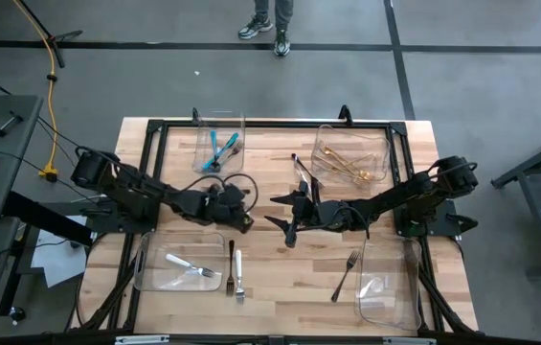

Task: Sort silverware by color (type)
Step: Put the white fork into the bottom left transparent bin

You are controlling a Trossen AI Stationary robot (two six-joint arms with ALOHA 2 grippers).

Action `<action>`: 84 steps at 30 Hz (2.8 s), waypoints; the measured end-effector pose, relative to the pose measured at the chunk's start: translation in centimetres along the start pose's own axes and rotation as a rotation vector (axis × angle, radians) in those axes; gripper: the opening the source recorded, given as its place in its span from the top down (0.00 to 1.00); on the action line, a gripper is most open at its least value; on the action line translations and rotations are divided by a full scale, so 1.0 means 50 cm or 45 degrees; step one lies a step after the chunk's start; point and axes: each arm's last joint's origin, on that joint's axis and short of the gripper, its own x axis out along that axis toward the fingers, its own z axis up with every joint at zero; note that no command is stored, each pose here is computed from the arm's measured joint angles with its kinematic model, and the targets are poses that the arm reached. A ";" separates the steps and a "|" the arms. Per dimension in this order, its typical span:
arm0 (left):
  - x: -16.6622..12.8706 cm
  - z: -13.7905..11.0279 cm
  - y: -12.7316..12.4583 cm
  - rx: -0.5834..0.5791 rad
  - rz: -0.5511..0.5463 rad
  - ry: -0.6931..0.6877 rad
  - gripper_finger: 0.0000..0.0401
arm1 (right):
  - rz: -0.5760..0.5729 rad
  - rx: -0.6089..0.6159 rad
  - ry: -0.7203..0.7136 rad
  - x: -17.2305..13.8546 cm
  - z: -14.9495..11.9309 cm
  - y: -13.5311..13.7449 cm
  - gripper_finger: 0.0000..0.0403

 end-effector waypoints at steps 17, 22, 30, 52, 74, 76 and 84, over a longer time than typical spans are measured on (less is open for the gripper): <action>-0.046 0.104 0.025 0.798 -0.193 0.579 0.75 | 0.001 -0.009 0.000 0.000 0.000 0.000 0.38; -0.025 0.109 0.037 0.931 -0.329 0.643 0.62 | 0.035 0.011 0.004 0.000 0.000 0.002 0.38; 0.028 0.087 0.036 1.133 -0.386 0.754 0.53 | 0.038 -0.004 0.023 0.000 -0.003 0.002 0.38; 0.095 0.045 0.035 1.123 -0.318 0.926 0.74 | 0.038 -0.008 0.029 0.000 -0.004 0.002 0.38; -0.060 0.159 0.060 0.974 -0.176 0.485 0.91 | 0.014 -0.064 0.019 0.000 -0.003 0.000 0.38; -0.110 0.179 0.072 0.883 -0.172 0.353 0.91 | 0.012 -0.069 0.018 0.000 -0.003 0.000 0.38; -0.280 0.175 0.088 0.505 -0.347 -0.248 0.91 | 0.016 -0.081 0.010 0.000 -0.002 0.001 0.38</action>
